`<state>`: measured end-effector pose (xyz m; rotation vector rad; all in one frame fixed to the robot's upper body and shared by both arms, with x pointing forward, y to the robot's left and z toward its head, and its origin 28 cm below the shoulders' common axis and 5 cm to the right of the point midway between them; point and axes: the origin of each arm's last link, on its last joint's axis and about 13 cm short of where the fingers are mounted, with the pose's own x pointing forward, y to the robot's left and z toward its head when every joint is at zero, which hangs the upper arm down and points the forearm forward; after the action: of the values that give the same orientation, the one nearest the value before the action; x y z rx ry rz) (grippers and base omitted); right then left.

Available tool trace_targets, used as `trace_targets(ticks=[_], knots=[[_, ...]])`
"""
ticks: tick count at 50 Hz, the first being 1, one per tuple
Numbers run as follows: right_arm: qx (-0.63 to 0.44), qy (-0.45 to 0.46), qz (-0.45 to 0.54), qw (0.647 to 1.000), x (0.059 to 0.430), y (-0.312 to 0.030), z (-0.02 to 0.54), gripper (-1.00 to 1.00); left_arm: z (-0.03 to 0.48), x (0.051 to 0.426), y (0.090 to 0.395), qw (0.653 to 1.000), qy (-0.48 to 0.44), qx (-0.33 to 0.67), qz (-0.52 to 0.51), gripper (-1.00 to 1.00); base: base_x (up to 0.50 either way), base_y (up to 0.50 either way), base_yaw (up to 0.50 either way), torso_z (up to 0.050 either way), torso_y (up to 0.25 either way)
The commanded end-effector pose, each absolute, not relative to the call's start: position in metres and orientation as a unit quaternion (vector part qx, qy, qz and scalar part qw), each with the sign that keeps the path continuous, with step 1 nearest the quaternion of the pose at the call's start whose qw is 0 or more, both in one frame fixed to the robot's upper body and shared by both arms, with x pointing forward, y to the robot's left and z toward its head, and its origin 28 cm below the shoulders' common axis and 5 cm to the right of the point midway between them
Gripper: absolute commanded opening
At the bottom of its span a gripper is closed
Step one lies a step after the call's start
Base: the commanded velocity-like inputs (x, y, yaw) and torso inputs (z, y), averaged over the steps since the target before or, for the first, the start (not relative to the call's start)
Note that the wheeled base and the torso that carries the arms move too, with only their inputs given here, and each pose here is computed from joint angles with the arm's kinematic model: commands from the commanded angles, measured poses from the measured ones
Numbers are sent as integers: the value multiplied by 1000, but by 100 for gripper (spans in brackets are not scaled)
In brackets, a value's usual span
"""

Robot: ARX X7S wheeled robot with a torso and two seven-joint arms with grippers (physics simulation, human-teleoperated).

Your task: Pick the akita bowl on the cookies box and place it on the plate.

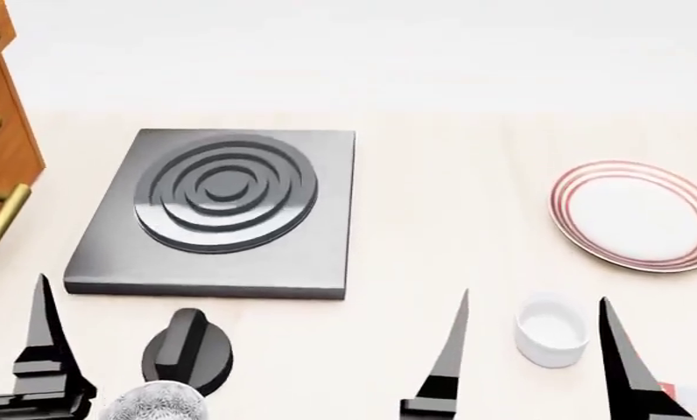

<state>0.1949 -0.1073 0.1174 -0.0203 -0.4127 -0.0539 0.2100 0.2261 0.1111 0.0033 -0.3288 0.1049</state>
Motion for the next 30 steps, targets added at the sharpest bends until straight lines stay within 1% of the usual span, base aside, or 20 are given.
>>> trace_targets(ticks=[1, 15, 19, 20, 24, 30], knots=[[-12, -221, -26, 975, 192, -108, 121, 100, 112, 208, 226, 984, -169, 3, 53, 100, 500, 0, 0, 0, 0], [-21, -239, -33, 970, 190, -109, 122, 100, 112, 208, 227, 984, -169, 3, 55, 100, 500, 0, 0, 0, 1], [3, -221, -22, 975, 193, -110, 119, 100, 111, 208, 227, 984, -169, 3, 55, 100, 500, 0, 0, 0, 0], [7, -230, -15, 973, 192, -109, 118, 100, 111, 208, 227, 984, -168, 2, 55, 100, 0, 0, 0, 0, 0], [11, -217, -17, 976, 193, -111, 119, 100, 111, 208, 227, 984, -168, 2, 55, 100, 0, -6, 0, 0, 0], [16, -214, -15, 977, 193, -111, 119, 100, 111, 208, 228, 984, -168, 2, 55, 100, -181, -477, 0, 0, 0]])
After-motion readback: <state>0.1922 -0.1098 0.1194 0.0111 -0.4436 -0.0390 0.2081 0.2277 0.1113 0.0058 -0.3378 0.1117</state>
